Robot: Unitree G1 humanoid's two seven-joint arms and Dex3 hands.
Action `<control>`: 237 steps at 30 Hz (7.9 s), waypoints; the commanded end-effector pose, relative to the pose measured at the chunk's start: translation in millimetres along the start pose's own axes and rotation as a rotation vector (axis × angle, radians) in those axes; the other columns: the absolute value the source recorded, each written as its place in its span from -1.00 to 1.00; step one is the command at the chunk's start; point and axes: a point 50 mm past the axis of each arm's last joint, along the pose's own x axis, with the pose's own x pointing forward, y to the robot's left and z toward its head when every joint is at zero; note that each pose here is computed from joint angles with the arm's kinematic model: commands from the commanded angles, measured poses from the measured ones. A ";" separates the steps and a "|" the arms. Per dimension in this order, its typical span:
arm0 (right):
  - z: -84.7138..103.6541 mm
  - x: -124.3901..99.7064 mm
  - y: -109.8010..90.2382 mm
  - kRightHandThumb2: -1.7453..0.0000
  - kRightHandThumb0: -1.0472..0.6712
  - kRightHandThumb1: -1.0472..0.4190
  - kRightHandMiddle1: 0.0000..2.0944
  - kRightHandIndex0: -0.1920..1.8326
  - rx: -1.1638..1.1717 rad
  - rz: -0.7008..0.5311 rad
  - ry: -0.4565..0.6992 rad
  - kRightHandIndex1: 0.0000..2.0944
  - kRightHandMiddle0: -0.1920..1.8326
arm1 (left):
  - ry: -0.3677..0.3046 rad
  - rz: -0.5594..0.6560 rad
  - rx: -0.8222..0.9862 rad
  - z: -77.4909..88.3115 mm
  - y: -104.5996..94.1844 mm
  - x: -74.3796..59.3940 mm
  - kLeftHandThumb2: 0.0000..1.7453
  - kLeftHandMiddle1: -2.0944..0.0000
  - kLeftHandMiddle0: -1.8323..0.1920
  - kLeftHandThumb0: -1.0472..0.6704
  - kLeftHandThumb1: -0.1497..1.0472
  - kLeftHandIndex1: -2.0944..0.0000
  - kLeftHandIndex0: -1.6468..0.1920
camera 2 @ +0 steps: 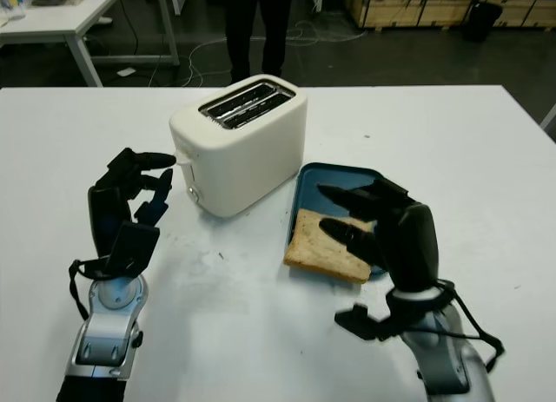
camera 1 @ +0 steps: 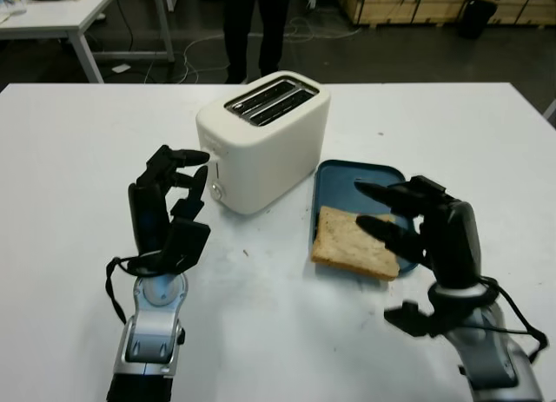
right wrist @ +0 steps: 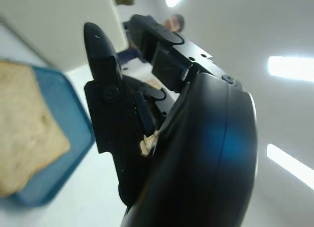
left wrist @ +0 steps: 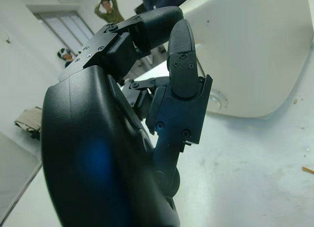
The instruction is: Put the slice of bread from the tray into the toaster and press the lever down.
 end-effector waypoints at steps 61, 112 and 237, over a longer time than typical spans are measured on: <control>-44.9 -20.9 71.2 0.74 -0.35 -0.82 -0.32 -0.22 -0.671 0.591 0.074 0.26 -0.05 | -0.058 0.026 -0.012 5.9 1.4 0.0 -0.59 -0.51 0.20 -0.33 0.79 -0.17 0.11; -38.5 210.3 -103.1 0.85 -0.32 -0.83 0.17 0.20 -0.662 -0.092 -0.340 0.48 0.15 | -0.057 0.020 -0.022 7.0 -4.1 -2.3 -0.59 -0.50 0.22 -0.31 0.79 -0.17 0.12; 58.6 264.5 4.5 0.54 -0.50 -0.83 -0.20 -0.11 -1.352 0.317 -1.021 0.34 -0.20 | -0.025 0.128 -0.044 7.4 -7.9 -15.4 -0.65 -0.45 0.18 -0.31 0.79 -0.14 0.11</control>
